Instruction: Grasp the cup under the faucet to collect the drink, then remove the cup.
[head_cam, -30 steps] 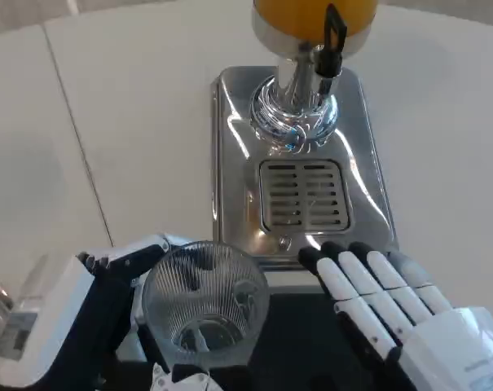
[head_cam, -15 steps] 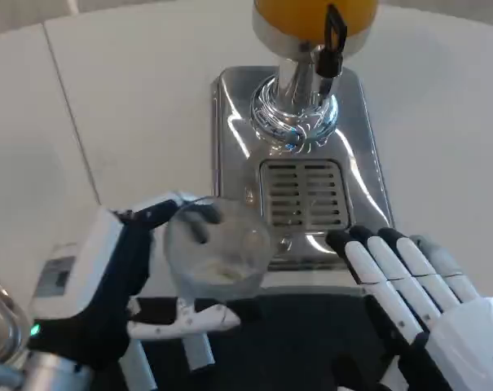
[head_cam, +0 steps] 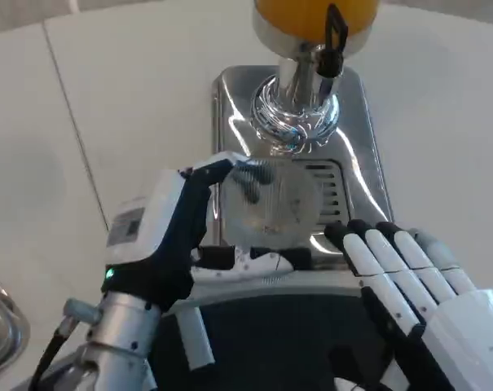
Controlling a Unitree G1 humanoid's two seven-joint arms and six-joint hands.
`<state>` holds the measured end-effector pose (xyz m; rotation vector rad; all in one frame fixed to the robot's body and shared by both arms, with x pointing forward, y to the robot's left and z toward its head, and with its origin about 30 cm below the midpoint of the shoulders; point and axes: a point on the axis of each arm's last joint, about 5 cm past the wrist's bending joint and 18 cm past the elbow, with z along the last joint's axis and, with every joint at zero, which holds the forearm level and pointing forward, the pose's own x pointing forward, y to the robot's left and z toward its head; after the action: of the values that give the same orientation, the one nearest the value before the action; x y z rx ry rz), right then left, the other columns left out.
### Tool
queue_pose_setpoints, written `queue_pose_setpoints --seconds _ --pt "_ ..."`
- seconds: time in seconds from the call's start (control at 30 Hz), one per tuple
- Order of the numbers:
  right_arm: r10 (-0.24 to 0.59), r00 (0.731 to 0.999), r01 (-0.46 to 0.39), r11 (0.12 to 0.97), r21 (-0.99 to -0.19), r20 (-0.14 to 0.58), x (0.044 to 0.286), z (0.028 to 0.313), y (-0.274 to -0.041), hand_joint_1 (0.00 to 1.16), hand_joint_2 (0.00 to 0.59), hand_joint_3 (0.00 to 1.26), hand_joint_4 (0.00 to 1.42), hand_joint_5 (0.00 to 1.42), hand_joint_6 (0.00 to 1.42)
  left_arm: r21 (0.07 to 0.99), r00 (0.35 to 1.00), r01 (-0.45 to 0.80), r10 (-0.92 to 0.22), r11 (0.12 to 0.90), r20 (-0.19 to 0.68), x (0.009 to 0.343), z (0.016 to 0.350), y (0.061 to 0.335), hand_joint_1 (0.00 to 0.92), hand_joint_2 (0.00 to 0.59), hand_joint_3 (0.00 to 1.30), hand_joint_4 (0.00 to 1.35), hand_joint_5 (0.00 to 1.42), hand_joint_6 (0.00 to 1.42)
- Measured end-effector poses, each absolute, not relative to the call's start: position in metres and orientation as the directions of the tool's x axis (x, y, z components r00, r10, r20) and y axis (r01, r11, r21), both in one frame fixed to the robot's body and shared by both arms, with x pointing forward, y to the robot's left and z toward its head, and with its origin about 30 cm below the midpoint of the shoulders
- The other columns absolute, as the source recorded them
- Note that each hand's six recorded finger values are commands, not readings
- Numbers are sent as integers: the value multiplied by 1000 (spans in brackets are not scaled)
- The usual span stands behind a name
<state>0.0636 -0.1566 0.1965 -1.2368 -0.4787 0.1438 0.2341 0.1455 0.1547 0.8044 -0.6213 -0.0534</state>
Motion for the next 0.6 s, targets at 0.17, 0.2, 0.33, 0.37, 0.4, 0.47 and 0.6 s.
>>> queue_pose_setpoints --seconds 0.17,0.2,0.33,0.37,0.4,0.47,0.6 --pt "359 892 149 336 -930 273 65 197 -156 206 586 0 0 0 0 689 815 -175 -289 703 502 247 157 131 714 0 1166 1060 1424 1424" --pt "359 892 150 337 -929 274 66 197 -156 206 586 0 0 0 0 690 814 -175 -291 702 502 249 157 128 714 0 1166 1060 1424 1424" --pt "354 894 151 338 -929 274 68 198 -156 206 586 0 0 0 0 695 808 -165 -308 700 502 259 158 118 716 0 1166 1060 1424 1424" --pt "351 896 149 338 -929 272 68 198 -156 206 586 0 0 0 0 697 807 -166 -310 697 502 262 158 116 716 0 1166 1060 1424 1424" --pt "351 896 149 337 -930 271 69 199 -156 206 586 0 0 0 0 699 806 -168 -311 695 503 265 158 114 716 0 1166 1060 1424 1424" --pt "351 896 150 338 -929 272 70 199 -156 206 586 0 0 0 0 700 799 -172 -318 693 510 270 160 110 716 0 1166 1060 1424 1424" --pt "349 898 147 336 -930 268 72 200 -156 206 586 0 0 0 0 710 809 -173 -313 683 498 282 160 105 717 0 1165 1060 1424 1424"
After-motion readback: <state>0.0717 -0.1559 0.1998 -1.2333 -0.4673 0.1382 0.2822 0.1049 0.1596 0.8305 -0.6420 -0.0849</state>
